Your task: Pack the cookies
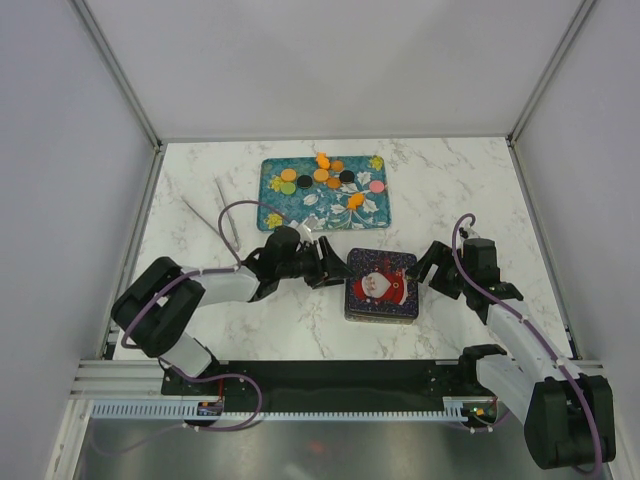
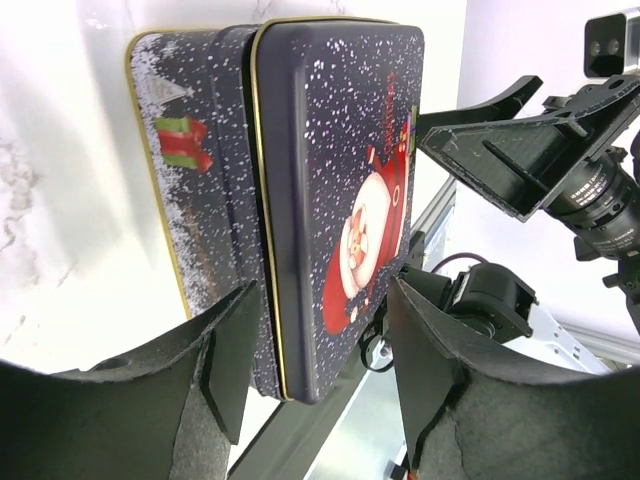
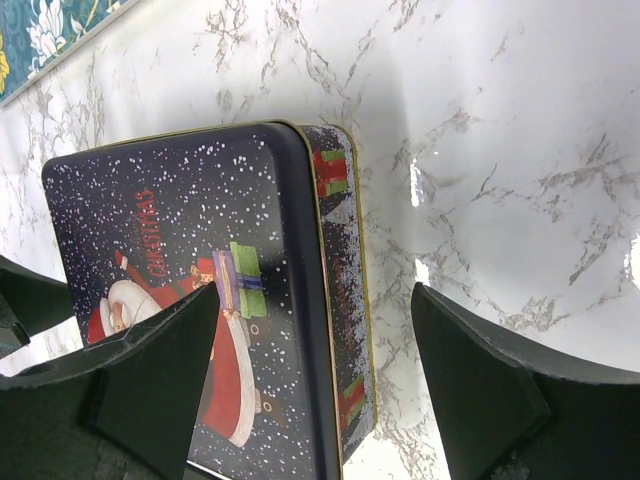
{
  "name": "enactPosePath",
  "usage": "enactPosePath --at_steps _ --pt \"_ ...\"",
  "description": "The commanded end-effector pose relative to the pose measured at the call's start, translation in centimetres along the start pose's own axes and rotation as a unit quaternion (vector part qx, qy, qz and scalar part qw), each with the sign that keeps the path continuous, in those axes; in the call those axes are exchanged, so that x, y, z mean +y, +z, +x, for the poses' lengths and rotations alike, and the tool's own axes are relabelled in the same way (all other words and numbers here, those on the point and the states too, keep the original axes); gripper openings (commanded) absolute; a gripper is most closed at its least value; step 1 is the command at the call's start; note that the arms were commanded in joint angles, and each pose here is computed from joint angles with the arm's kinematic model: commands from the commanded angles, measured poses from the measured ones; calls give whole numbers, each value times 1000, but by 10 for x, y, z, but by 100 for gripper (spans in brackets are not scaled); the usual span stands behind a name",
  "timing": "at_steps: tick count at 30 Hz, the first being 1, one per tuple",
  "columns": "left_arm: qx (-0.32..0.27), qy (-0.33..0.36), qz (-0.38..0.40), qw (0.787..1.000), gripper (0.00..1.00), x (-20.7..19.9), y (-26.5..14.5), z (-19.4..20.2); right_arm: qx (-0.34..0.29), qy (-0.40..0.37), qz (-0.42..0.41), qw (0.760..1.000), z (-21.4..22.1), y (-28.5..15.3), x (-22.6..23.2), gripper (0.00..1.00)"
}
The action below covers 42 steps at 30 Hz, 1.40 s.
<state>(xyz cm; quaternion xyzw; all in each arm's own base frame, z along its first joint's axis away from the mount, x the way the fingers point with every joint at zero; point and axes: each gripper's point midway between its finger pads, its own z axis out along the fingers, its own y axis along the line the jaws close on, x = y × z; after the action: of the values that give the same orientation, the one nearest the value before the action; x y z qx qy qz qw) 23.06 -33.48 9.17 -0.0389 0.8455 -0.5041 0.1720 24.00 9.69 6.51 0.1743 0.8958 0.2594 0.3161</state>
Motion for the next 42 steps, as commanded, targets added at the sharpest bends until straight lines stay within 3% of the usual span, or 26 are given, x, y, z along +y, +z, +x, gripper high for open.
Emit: enactPosePath --at_steps 1,16,26,42 --pt "-19 30 -3 999 61 -1 -9 -8 -19 -14 -11 1000 -13 -2 8 86" --pt "5 77 -8 997 76 -2 3 6 -20 -11 -29 999 -9 -8 19 84" --pt "28 86 -11 996 73 -1 19 17 -5 -27 -21 999 10 -5 26 82" --pt "43 92 -10 995 67 -4 28 25 -15 -45 -16 999 0 -9 40 79"
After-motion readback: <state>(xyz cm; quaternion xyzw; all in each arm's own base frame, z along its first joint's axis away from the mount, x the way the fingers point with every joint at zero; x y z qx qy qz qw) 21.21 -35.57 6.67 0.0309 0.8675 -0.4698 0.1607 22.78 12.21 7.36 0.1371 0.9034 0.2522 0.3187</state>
